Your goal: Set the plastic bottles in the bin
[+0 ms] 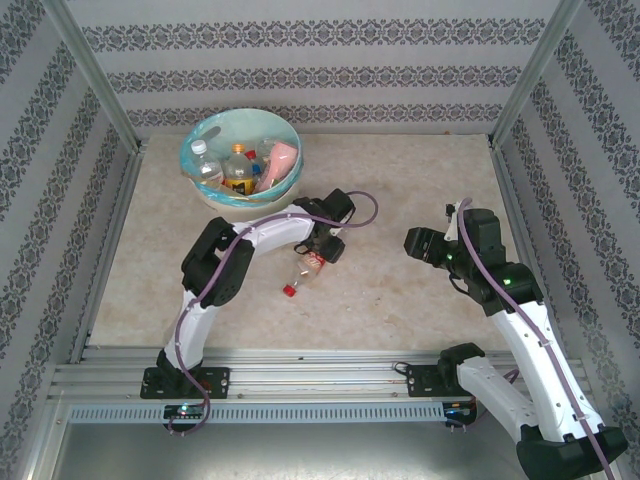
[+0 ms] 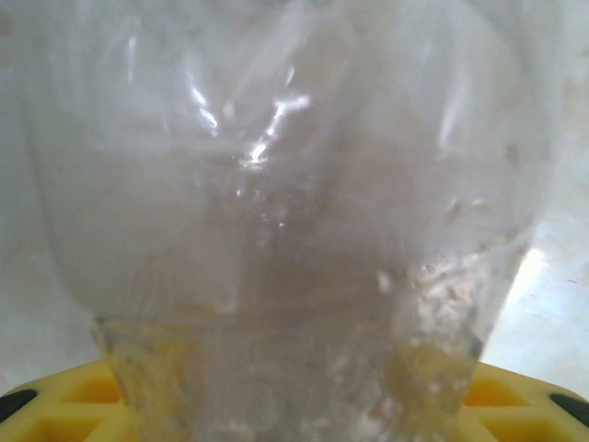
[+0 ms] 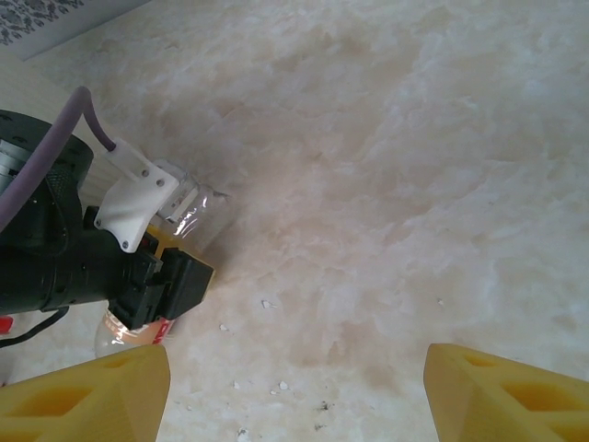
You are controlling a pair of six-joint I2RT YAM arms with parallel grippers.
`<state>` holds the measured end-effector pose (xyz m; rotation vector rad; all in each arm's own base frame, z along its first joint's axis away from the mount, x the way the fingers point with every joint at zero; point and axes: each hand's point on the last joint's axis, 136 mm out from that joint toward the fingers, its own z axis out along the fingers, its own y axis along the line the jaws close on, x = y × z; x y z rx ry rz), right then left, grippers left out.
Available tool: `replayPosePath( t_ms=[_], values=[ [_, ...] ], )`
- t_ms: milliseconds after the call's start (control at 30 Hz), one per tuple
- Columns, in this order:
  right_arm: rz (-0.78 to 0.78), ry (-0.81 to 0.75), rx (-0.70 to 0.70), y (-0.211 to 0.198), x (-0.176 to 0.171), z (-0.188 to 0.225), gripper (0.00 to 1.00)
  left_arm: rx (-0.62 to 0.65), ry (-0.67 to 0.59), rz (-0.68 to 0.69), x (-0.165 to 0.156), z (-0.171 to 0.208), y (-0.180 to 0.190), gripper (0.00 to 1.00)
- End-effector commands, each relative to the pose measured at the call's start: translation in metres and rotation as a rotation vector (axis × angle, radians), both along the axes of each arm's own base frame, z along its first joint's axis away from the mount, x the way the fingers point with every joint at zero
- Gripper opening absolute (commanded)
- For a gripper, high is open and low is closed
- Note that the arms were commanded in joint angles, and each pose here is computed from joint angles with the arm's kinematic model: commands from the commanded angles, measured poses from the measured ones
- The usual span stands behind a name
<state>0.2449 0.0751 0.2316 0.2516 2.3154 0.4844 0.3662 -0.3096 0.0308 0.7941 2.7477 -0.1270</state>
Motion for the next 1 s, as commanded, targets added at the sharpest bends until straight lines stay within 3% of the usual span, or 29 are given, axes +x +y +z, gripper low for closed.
replayPosePath(
  t_ms=[0,200,400,633,733,967],
  values=[
    [0.008,-0.060,0.022,0.002,0.004,0.023,0.73,-0.196,-0.046,-0.045,-0.005,0.063,-0.029,0.54],
    [0.035,-0.137,0.028,0.005,0.004,0.056,0.73,-0.368,-0.116,-0.150,-0.033,0.141,-0.042,0.54],
    [0.159,-0.272,0.151,0.033,0.008,0.097,0.73,-0.537,-0.180,-0.230,-0.057,0.212,-0.046,0.53],
    [0.297,-0.418,0.207,0.065,0.006,0.144,0.72,-0.738,-0.352,-0.317,-0.083,0.330,-0.038,0.53],
    [0.389,-0.505,0.214,0.090,0.003,0.170,0.72,-0.698,-0.501,-0.289,-0.078,0.375,-0.015,0.54],
    [0.564,-0.667,0.190,0.159,0.006,0.226,0.72,-0.538,-0.870,-0.052,-0.021,0.452,0.073,0.52]
  ],
)
